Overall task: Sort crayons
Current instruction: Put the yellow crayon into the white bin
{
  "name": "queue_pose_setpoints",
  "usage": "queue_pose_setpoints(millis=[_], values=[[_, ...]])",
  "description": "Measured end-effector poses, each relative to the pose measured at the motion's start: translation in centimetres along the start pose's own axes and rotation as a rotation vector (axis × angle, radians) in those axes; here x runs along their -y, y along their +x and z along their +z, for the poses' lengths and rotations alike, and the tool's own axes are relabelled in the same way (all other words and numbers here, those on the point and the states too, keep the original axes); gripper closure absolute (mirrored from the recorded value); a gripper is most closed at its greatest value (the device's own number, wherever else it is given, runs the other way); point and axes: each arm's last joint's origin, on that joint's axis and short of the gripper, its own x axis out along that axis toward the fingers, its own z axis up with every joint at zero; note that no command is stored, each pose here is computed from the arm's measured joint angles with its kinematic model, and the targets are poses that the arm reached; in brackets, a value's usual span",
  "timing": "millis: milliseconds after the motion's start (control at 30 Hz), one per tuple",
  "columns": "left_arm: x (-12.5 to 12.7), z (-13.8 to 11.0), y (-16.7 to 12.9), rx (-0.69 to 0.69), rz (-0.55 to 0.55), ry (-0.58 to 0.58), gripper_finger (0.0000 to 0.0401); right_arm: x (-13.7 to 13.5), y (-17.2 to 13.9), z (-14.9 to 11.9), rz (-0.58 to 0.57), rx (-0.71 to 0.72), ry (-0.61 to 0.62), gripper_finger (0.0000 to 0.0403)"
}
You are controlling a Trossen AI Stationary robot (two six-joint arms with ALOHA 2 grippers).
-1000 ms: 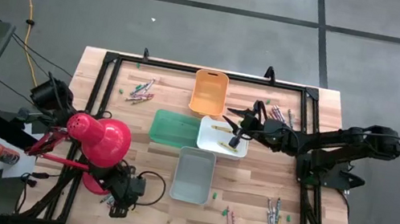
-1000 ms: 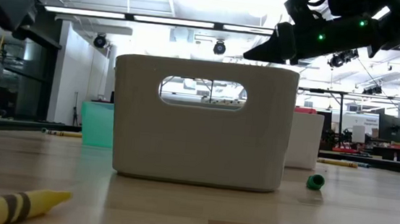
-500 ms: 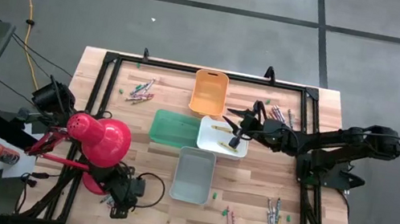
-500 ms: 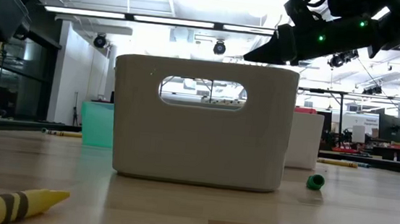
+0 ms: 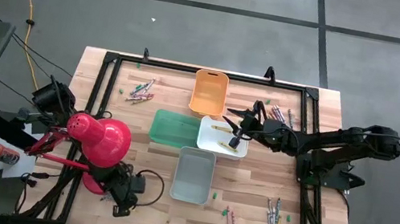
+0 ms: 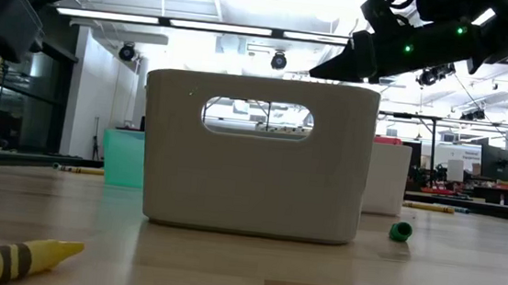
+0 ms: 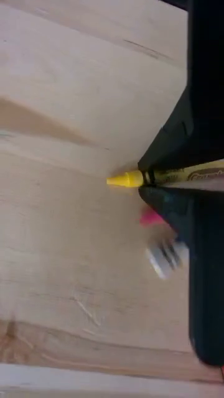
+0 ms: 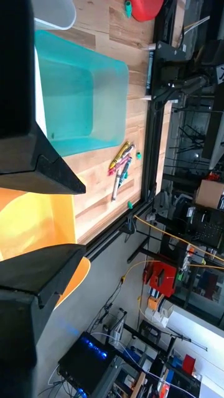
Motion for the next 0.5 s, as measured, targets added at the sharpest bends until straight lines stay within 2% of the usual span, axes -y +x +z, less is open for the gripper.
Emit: queue_pose_setpoints(millis=[100,500], values=[[-0.03,0.1,0.0,-0.007,-0.007,-0.002,0.0396,0.0,0.0,0.0,0.0,0.0,0.0,0.0268],[0.04,0.21,0.01,-0.007,-0.025,0.015,0.04,0.0,0.0,-0.01,0.0,-0.001,0.0,0.0268]])
